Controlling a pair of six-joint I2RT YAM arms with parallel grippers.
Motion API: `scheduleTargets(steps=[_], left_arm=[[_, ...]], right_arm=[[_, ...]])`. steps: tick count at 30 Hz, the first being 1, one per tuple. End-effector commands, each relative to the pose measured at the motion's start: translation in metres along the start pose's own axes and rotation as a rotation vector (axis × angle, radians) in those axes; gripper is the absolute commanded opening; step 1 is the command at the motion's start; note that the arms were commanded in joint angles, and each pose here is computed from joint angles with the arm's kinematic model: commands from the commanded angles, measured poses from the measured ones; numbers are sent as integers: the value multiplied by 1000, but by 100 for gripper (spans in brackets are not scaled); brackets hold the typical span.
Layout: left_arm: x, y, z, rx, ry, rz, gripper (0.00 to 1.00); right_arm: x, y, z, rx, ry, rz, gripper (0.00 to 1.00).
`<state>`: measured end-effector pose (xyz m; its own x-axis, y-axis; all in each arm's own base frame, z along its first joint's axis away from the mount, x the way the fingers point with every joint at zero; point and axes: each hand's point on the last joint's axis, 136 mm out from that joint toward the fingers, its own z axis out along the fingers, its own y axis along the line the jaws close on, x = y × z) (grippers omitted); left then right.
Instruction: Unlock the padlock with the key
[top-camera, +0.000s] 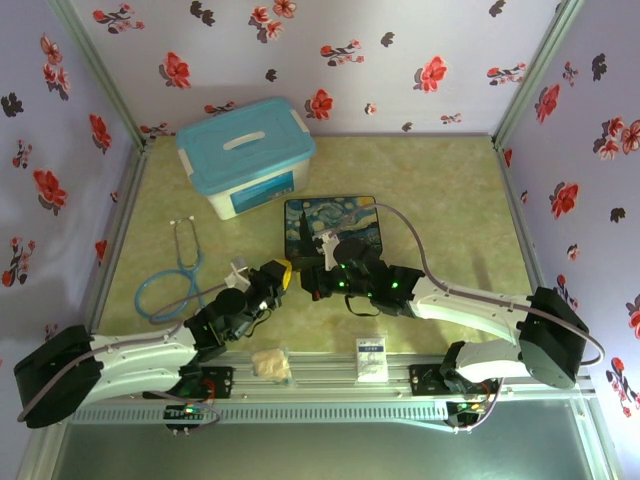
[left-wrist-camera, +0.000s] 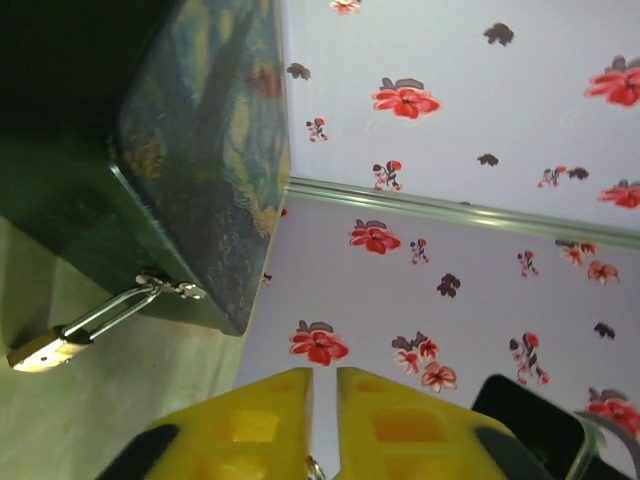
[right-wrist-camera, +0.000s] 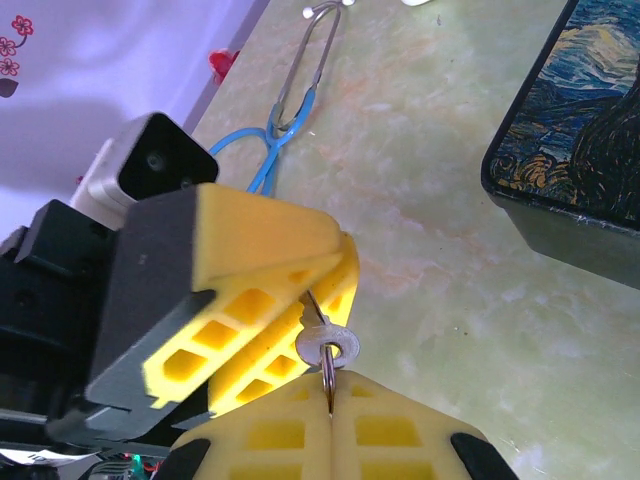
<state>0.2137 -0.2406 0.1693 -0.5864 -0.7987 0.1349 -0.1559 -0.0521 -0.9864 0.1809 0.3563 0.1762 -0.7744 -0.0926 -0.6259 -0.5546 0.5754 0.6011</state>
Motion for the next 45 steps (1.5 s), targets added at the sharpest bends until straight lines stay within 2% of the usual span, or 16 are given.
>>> scheduleTargets(steps=[1,6,7,9,11,12,15,20,23,25,27,33,35,38,42,45], left_arm=[[-7,-1,-1,16,-29,9,0],[-12,4,-2,-3,-40,36,0],[-12,3,-2,-2,-41,48,0],[-12,-2,-2,2,-42,104,0],[-9,-12,0,-4,-25,219,0],[-4,-18,1,-18,-9,322,0],[7,-37,2,-26,37,523,0],[16,-72,-1,68,86,726,0],[28,-87,-1,86,172,846,0],[39,-98,-1,103,236,924,0],[42,-105,-3,109,252,973,0],[51,-129,-1,219,269,969,0],[52,-136,0,236,262,957,0],[53,-141,6,245,255,942,0],[53,-148,7,302,235,898,0],[52,-155,5,344,214,869,0]], right_arm=[[4,-3,-1,17,4,-6,0],[3,-5,-4,27,3,-21,2],[2,-5,-5,27,1,-25,20],[-3,-8,-12,37,-21,-18,64],[-11,-14,-20,18,-56,1,91],[-20,-15,-26,-14,-84,24,98],[-40,-12,-45,-127,-149,68,99],[-66,-8,-66,-230,-236,80,99],[-71,0,-68,-296,-273,74,99],[-76,8,-70,-372,-319,82,97],[-82,13,-71,-439,-364,98,92],[-85,40,-73,-631,-415,52,78],[-82,39,-72,-624,-431,42,73],[-81,37,-78,-615,-462,32,72],[-74,40,-78,-604,-437,17,64],[-69,43,-80,-615,-431,-4,63]])
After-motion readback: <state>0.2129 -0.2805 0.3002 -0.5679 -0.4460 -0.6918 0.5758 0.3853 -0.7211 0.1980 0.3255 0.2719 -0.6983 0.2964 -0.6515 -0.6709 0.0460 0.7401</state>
